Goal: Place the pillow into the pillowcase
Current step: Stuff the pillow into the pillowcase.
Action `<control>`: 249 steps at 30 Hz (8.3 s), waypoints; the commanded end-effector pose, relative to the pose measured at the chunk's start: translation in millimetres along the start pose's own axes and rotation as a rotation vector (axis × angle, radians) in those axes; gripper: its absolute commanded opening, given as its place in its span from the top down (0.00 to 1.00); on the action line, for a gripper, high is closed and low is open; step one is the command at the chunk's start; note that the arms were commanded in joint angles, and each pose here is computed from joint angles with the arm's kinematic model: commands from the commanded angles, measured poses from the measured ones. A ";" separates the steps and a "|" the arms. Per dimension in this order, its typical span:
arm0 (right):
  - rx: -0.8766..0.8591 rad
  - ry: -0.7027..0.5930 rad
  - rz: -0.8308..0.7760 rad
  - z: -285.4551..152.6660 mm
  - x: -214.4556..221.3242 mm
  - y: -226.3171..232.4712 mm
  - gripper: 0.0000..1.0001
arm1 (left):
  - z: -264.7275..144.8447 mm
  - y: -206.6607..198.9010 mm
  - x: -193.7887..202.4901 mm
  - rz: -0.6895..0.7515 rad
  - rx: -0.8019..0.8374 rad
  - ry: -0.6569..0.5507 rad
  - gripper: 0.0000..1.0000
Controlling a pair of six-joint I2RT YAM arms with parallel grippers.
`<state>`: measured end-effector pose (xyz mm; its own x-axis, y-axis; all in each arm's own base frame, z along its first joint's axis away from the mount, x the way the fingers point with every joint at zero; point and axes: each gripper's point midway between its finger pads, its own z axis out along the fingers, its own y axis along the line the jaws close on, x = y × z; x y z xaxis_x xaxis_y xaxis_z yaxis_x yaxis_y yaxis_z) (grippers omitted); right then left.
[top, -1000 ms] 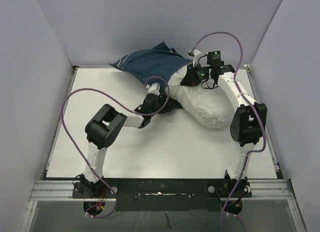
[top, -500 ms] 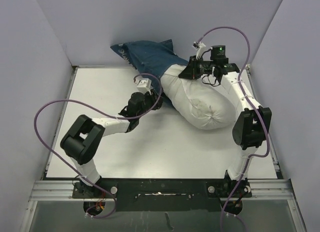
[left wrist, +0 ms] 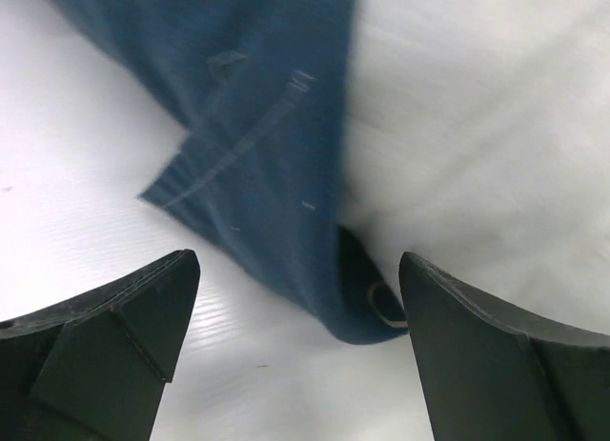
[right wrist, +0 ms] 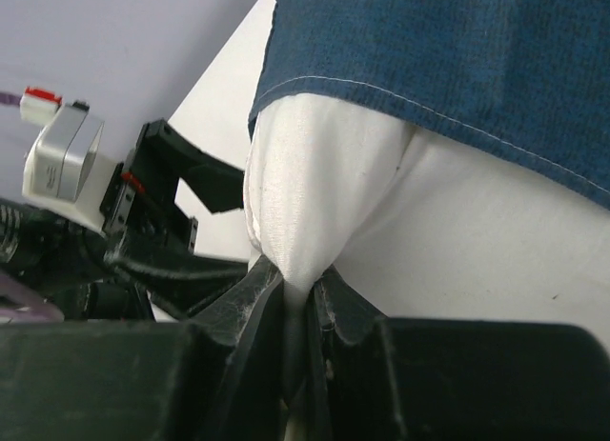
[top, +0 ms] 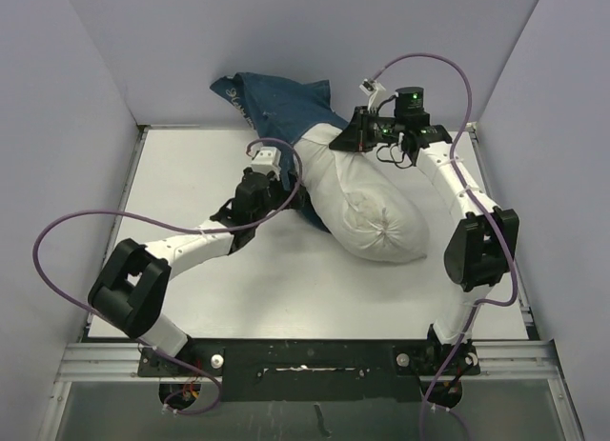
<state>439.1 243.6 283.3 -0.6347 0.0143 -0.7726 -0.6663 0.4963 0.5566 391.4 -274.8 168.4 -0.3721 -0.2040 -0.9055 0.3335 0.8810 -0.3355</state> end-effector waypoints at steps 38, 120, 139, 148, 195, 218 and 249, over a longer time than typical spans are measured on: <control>0.242 0.006 -0.516 110.7 41.3 19.7 1.00 | -123.1 -143.8 -142.7 -0.241 0.953 0.056 1.00; -0.196 0.288 -1.182 -77.1 125.5 -4.4 0.02 | -89.9 -146.6 -36.5 -0.628 1.026 0.700 1.00; -0.466 -0.511 -0.682 -59.5 -89.8 163.9 1.00 | -65.1 -244.5 -194.1 -0.304 1.353 0.510 1.00; -0.239 -0.623 -0.683 -120.2 -68.6 182.3 1.00 | -48.0 -275.1 -172.7 -0.386 1.390 0.602 1.00; 0.344 -0.625 -0.395 -24.8 -11.4 31.9 1.00 | -206.5 -279.2 -118.6 -0.183 1.347 0.745 1.00; 0.447 -0.600 -0.919 -59.2 -19.5 49.2 1.00 | -121.4 -159.8 -76.6 -0.521 0.871 0.812 1.00; -0.472 -0.056 -1.110 -3.1 163.8 124.3 0.35 | -152.4 -64.6 57.1 -0.682 0.502 0.869 0.64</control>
<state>287.6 299.8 183.3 0.3999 -0.3509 -0.8468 -0.8860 0.0888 -0.4552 240.1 -291.4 164.3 -0.9967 -0.0547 -0.0594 0.0352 0.3678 -0.9292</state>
